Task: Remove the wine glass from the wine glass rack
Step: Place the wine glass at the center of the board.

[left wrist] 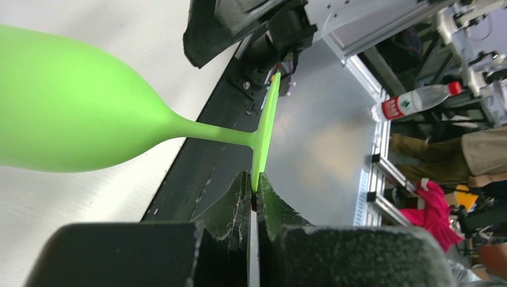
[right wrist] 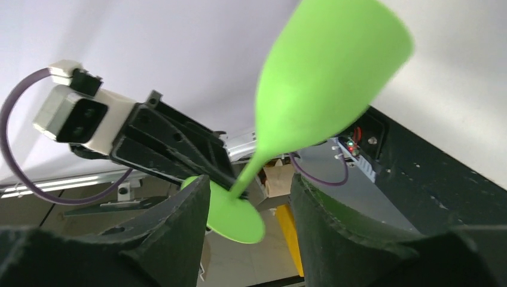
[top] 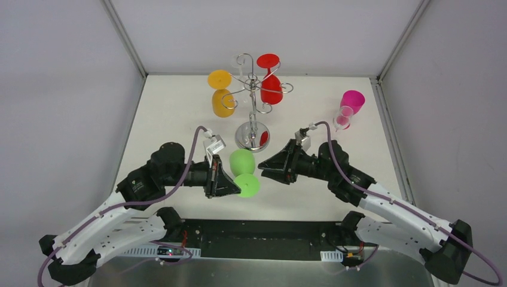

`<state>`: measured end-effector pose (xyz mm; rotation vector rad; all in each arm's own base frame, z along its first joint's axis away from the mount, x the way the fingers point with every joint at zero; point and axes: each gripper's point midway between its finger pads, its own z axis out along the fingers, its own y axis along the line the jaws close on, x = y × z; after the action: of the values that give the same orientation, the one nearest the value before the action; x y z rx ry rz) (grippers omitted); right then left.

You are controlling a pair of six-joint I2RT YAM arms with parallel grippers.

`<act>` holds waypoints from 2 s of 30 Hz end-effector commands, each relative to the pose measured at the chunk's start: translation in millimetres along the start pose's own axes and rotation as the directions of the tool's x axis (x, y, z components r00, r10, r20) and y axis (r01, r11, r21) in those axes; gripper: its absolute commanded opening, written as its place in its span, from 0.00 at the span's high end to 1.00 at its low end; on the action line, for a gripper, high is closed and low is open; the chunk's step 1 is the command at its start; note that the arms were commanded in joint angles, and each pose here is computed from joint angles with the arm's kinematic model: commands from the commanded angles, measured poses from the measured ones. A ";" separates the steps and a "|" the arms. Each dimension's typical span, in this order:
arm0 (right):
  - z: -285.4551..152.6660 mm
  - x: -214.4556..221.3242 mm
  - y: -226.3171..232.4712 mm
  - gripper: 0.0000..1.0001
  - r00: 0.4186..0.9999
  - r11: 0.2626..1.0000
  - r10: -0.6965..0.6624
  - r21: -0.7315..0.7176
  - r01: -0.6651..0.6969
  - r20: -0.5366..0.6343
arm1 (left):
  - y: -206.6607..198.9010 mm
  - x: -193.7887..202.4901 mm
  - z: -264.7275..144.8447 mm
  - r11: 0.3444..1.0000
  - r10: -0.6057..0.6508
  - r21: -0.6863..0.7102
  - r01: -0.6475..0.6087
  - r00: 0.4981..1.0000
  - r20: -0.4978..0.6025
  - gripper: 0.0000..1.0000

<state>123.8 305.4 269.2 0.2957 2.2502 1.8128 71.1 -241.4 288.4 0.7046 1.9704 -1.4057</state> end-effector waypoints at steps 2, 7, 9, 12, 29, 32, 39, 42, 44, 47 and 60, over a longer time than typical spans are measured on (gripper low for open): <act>4.3 4.7 25.6 0.44 0.999 0.993 0.046 -0.110 -0.045 0.007 | 12.9 4.4 5.3 0.988 0.129 -0.084 -0.131 0.991 -0.021 1.00; 10.5 18.8 22.1 0.43 0.998 0.993 0.051 -0.103 -0.053 -0.024 | 17.0 5.4 9.6 0.976 0.180 -0.117 -0.183 0.983 -0.033 1.00; 12.3 21.7 16.1 0.43 0.998 0.994 0.054 -0.090 -0.056 -0.025 | 15.6 4.8 10.2 0.973 0.198 -0.116 -0.201 0.980 -0.035 1.00; 14.4 24.2 8.7 0.43 0.997 0.994 0.070 -0.082 -0.071 -0.026 | 12.7 4.3 10.0 0.968 0.224 -0.111 -0.227 0.974 -0.037 1.00; 35.6 43.8 1.5 0.43 0.986 0.985 0.132 -0.102 -0.142 -0.102 | 7.7 21.9 21.0 0.928 0.350 -0.087 -0.362 0.928 -0.126 1.00; 37.6 49.3 1.6 0.44 0.984 0.984 0.134 -0.104 -0.147 -0.121 | 8.6 23.8 21.6 0.921 0.366 -0.091 -0.379 0.921 -0.132 1.00; 38.6 57.1 1.6 0.51 0.980 0.984 0.130 -0.101 -0.145 -0.149 | 5.7 20.7 14.9 0.917 0.381 -0.086 -0.390 0.919 -0.103 1.00; 40.3 59.2 2.9 0.56 0.979 0.983 0.131 -0.105 -0.149 -0.159 | 3.9 20.0 14.1 0.918 0.381 -0.081 -0.389 0.919 -0.098 1.00; 41.7 61.3 4.6 0.59 0.977 0.982 0.132 -0.110 -0.151 -0.168 | 3.7 20.3 14.3 0.918 0.381 -0.079 -0.389 0.919 -0.097 1.00; 43.8 64.8 7.7 0.62 0.975 0.980 0.132 -0.121 -0.155 -0.181 | 3.4 20.6 14.7 0.920 0.378 -0.075 -0.386 0.921 -0.093 1.00; 44.3 71.9 14.0 1.00 0.972 0.977 0.119 -0.149 -0.151 -0.205 | 7.3 21.8 13.2 0.924 0.362 -0.095 -0.369 0.928 -0.083 1.00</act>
<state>75.5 367.8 238.4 0.3570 2.3494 2.0585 59.5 -247.7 247.7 1.0697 1.8829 -1.0370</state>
